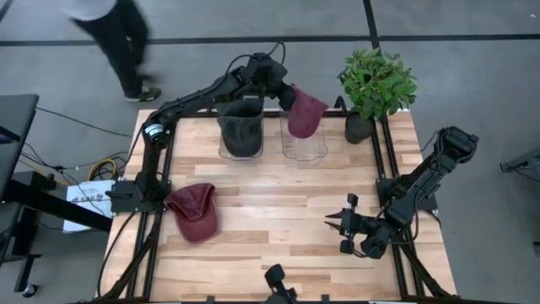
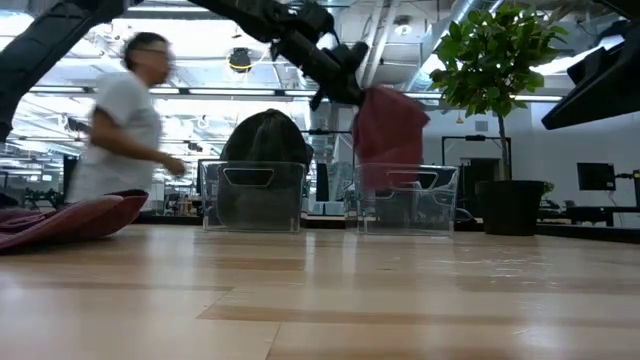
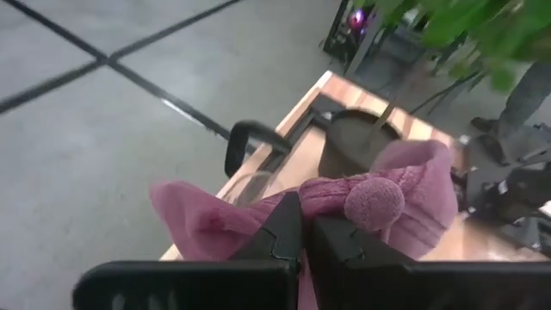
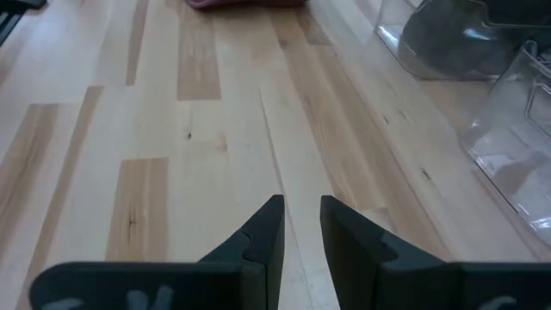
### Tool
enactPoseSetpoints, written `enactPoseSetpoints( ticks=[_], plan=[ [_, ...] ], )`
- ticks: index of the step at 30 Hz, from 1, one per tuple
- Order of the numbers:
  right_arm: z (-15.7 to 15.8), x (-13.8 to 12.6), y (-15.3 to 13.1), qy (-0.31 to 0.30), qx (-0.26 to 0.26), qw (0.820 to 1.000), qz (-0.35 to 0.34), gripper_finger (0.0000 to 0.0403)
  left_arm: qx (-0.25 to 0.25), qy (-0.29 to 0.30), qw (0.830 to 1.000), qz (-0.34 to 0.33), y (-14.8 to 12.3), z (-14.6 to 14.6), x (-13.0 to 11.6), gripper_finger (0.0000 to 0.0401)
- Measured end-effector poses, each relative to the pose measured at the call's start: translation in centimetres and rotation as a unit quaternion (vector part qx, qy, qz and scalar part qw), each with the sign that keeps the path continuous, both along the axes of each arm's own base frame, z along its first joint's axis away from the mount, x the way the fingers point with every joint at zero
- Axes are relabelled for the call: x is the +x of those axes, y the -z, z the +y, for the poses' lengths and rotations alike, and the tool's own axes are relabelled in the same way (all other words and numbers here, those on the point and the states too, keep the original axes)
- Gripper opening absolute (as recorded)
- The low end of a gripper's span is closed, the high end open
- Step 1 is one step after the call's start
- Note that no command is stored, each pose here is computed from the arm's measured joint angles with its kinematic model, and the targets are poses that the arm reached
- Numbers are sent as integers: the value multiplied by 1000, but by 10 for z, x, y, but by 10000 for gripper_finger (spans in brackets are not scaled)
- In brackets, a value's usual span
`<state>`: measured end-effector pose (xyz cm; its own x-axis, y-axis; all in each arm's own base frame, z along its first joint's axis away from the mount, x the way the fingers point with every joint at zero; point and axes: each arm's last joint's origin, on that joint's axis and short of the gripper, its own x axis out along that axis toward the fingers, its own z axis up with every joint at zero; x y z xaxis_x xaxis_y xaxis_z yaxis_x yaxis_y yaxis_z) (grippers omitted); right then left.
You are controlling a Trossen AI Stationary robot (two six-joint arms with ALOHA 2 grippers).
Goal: Pick & Place hat
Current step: Put the right red cap into the right transparent bin
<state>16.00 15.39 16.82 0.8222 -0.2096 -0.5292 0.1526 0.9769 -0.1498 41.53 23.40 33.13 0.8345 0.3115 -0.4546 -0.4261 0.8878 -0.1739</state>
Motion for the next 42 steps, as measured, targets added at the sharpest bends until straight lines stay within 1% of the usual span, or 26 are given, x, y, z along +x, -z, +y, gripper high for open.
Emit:
enactPoseSetpoints(
  ticks=[4,9,13,17,21,25,30,34,37,38,40,42],
  plan=[
    [0,0,0,0,0,1000,1,70,-4,-8,1000,16,18,5,8,7],
    [0,0,0,-1,0,1000,1,70,29,-69,997,33,22,11,8,7],
    [1,-1,0,-3,1,1000,2,70,39,-99,993,48,24,13,6,7],
    [1,-1,0,-5,2,1000,3,70,35,-90,994,59,26,6,9,8],
    [1,-1,0,-6,4,1000,5,70,24,-56,997,53,26,-3,14,10],
    [1,-1,0,-10,8,1000,9,70,22,-42,998,51,26,-10,18,19],
    [1,-1,0,-11,8,1000,9,70,67,-2,995,77,28,-18,21,23],
    [1,-1,0,-9,11,1000,9,70,82,17,992,96,32,-23,22,24],
    [1,-1,0,-9,12,1000,9,70,81,16,992,98,32,-23,22,24],
    [1,-1,0,-9,12,1000,9,70,79,7,992,101,32,-24,22,24],
    [1,-1,0,-9,12,1000,9,70,83,-25,990,109,33,-26,23,21],
    [1,-1,0,-8,12,1000,8,70,100,-53,986,119,32,-31,25,16]
  ],
)
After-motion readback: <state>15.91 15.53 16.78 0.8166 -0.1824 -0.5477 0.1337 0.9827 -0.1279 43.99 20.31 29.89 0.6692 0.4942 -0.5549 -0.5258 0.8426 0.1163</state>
